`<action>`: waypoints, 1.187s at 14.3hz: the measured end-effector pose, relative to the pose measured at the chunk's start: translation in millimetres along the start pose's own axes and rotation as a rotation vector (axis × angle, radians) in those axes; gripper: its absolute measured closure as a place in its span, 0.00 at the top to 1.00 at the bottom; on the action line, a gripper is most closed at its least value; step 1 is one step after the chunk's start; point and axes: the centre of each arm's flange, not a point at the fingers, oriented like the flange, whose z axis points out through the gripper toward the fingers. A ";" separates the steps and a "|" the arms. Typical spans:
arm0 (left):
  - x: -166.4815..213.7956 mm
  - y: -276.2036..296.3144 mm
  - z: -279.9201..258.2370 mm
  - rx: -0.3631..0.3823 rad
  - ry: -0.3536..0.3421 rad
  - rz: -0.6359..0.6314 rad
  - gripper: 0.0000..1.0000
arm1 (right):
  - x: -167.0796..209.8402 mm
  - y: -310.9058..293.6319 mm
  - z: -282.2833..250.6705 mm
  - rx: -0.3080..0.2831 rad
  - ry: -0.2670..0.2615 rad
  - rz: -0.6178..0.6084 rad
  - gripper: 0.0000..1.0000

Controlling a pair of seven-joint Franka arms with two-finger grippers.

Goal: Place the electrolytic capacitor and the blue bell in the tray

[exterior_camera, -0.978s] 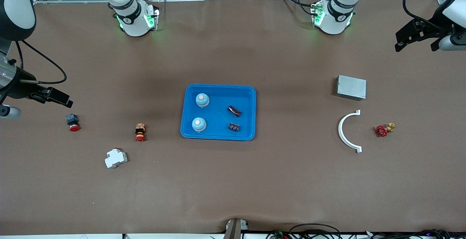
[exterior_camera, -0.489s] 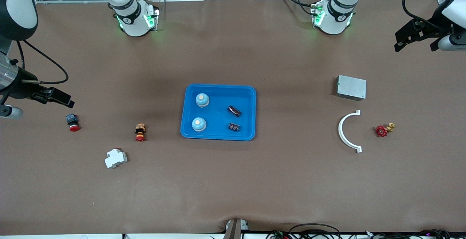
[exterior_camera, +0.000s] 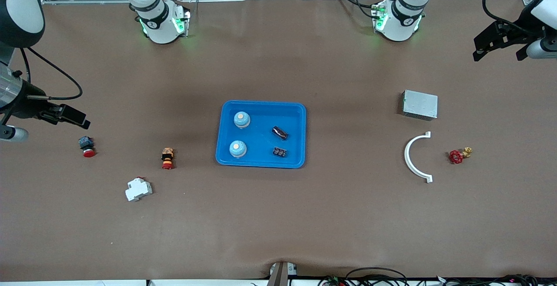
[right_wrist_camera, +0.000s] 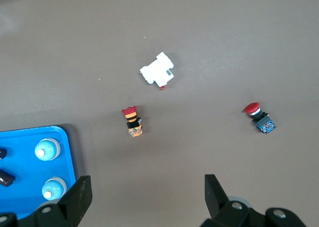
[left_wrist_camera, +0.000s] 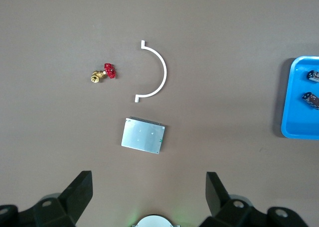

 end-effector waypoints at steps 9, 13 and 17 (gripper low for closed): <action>-4.2 -2.8 -7.0 0.001 -0.012 -0.005 1.00 | -6.3 16.3 -30.1 0.005 0.069 0.027 1.00; -4.6 -2.6 -6.9 0.001 -0.015 -0.004 1.00 | -17.3 15.8 -55.2 0.011 0.118 0.024 1.00; -6.0 -2.1 -5.9 0.002 -0.027 -0.003 1.00 | -29.2 17.0 -78.4 -0.007 0.156 0.007 1.00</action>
